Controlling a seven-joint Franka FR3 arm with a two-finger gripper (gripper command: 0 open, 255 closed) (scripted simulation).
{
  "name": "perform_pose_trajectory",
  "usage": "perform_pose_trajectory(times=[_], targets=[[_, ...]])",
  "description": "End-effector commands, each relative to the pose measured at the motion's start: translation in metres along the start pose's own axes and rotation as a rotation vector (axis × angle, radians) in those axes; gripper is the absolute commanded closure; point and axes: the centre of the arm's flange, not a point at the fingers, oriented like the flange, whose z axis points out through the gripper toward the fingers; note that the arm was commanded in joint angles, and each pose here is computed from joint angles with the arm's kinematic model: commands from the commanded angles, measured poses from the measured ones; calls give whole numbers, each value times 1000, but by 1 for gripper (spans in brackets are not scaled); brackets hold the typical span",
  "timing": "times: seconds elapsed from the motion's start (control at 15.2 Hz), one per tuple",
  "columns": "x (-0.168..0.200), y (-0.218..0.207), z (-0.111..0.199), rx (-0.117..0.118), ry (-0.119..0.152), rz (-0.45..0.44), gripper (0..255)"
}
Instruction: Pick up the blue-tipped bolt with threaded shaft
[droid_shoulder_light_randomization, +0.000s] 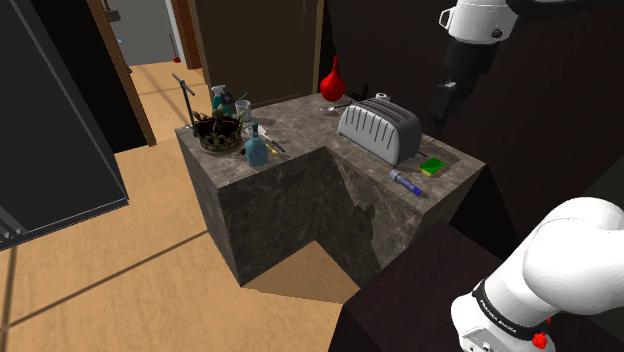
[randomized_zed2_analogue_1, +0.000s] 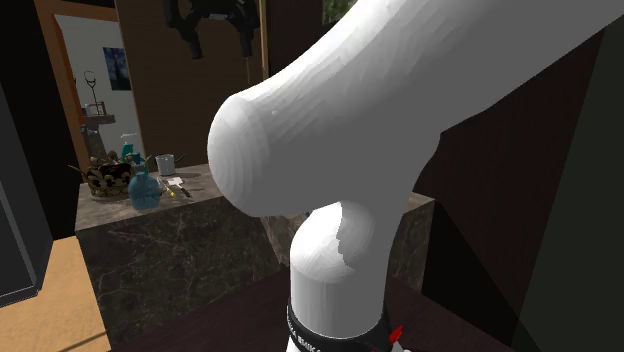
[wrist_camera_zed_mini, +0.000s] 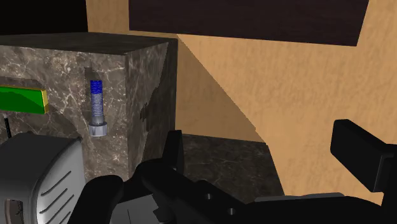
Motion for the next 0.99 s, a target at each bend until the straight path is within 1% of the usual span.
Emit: perform_pose_trajectory(times=[0.0,0.92], targets=[[0,0,0,0,0,0,0],[39,117,143,53,32,40,0]])
